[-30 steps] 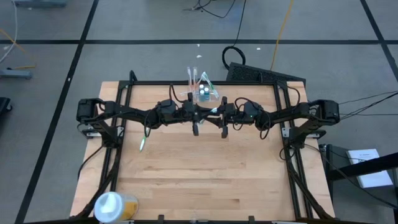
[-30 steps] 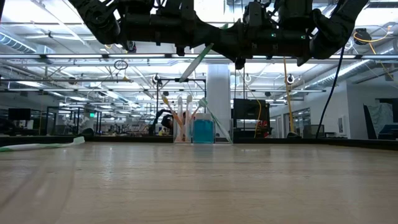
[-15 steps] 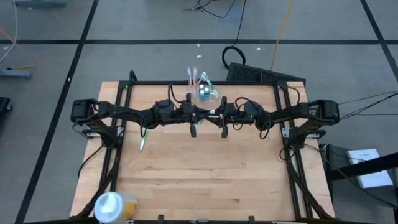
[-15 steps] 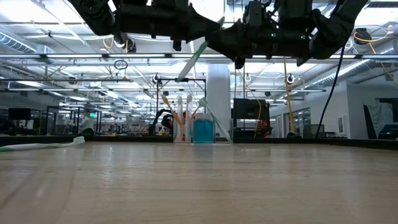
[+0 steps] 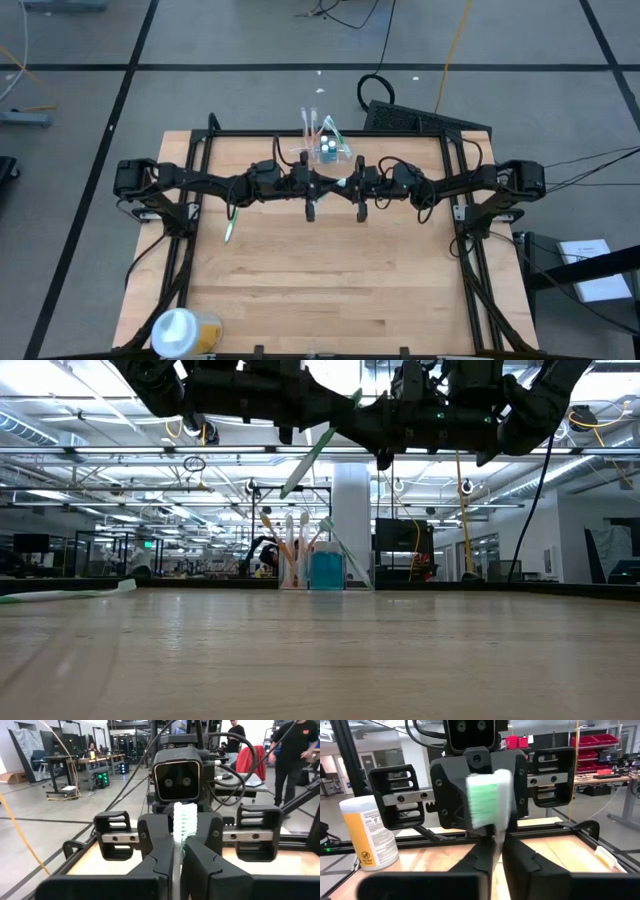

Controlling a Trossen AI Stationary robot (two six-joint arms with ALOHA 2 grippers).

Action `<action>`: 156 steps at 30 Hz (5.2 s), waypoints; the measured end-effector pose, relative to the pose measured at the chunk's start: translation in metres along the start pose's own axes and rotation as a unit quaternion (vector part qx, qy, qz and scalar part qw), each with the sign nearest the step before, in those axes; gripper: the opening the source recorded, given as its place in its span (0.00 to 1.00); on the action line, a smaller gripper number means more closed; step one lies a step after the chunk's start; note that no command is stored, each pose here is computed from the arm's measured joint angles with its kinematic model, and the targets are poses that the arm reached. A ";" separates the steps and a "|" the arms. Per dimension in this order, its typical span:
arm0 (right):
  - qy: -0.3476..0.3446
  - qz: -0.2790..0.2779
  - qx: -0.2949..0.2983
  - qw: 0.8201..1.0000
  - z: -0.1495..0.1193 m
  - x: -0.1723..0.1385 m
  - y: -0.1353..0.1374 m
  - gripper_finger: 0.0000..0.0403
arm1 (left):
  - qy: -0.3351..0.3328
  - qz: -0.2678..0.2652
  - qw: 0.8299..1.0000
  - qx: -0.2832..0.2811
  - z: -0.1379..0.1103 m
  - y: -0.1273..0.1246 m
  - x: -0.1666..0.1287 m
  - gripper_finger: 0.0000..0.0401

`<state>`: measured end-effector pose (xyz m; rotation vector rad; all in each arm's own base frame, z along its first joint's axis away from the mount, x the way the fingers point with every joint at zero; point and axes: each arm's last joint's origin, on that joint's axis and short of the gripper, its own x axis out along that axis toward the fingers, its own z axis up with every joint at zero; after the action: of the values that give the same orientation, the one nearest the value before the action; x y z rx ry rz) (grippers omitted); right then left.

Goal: Pick & Place toothbrushing station
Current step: Put the green toothbrush into the transparent organizer

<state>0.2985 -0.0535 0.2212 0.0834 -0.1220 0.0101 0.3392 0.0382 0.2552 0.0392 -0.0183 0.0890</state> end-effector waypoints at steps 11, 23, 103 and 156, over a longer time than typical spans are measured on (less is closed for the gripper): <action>0.017 -0.006 -0.007 1.000 -0.003 -0.001 -0.004 0.02 | 0.028 0.020 0.998 -0.057 -0.005 0.003 0.000 0.19; 0.049 -0.034 0.013 0.998 -0.008 -0.005 -0.020 0.02 | 0.024 0.023 0.999 -0.013 0.028 0.005 -0.025 0.59; 0.300 -0.236 0.025 0.924 0.068 -0.026 -0.118 0.51 | 0.364 0.209 0.901 -0.104 -0.022 0.039 -0.071 0.67; 0.146 -0.123 -0.004 0.982 0.019 -0.054 -0.030 0.49 | 0.533 0.471 0.611 -0.348 -0.119 0.052 -0.156 0.12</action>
<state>0.2432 -0.0852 0.2311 0.0872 0.1830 -0.2237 0.1815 0.0807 0.1353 -0.8420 1.1626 1.1694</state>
